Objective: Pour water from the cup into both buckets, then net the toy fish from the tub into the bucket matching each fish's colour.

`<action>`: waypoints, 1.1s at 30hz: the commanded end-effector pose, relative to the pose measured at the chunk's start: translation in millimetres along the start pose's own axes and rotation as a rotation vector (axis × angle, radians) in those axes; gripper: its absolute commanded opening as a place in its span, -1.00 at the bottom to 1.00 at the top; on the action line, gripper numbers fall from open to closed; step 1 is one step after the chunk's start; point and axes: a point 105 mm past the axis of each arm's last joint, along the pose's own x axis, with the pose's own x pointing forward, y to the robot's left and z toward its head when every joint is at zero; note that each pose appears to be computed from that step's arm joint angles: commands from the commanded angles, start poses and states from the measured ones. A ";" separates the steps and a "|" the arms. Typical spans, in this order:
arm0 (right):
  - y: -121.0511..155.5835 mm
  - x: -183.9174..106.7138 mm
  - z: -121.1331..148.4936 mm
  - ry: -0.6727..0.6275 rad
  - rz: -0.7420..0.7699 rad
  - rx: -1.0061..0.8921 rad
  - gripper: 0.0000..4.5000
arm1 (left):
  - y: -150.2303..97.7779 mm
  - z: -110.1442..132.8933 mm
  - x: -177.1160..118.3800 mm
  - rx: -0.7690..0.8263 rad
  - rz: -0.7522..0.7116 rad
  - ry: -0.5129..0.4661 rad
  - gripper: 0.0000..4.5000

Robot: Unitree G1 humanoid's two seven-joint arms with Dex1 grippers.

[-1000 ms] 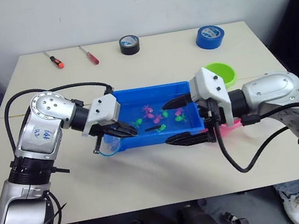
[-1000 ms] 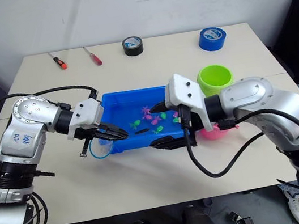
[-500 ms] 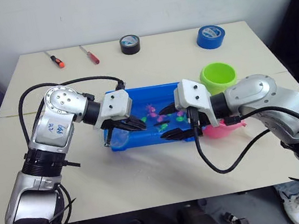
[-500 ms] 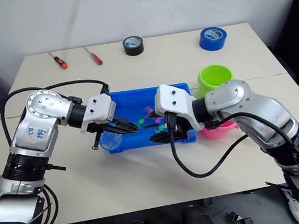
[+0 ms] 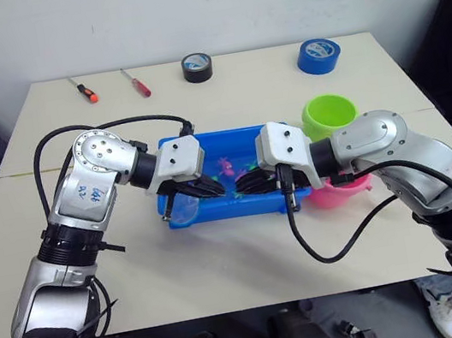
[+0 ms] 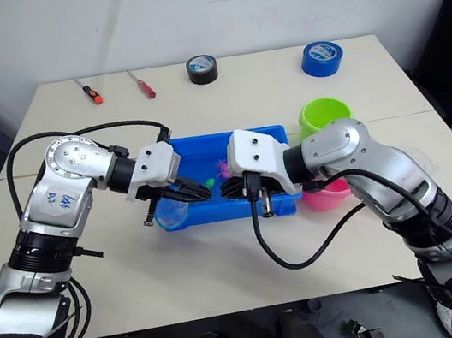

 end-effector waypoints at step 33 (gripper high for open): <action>-55.1 -111.0 -60.5 0.522 -0.285 -0.709 -1.00 | -18.1 -11.0 -36.1 -0.301 0.219 -0.263 0.99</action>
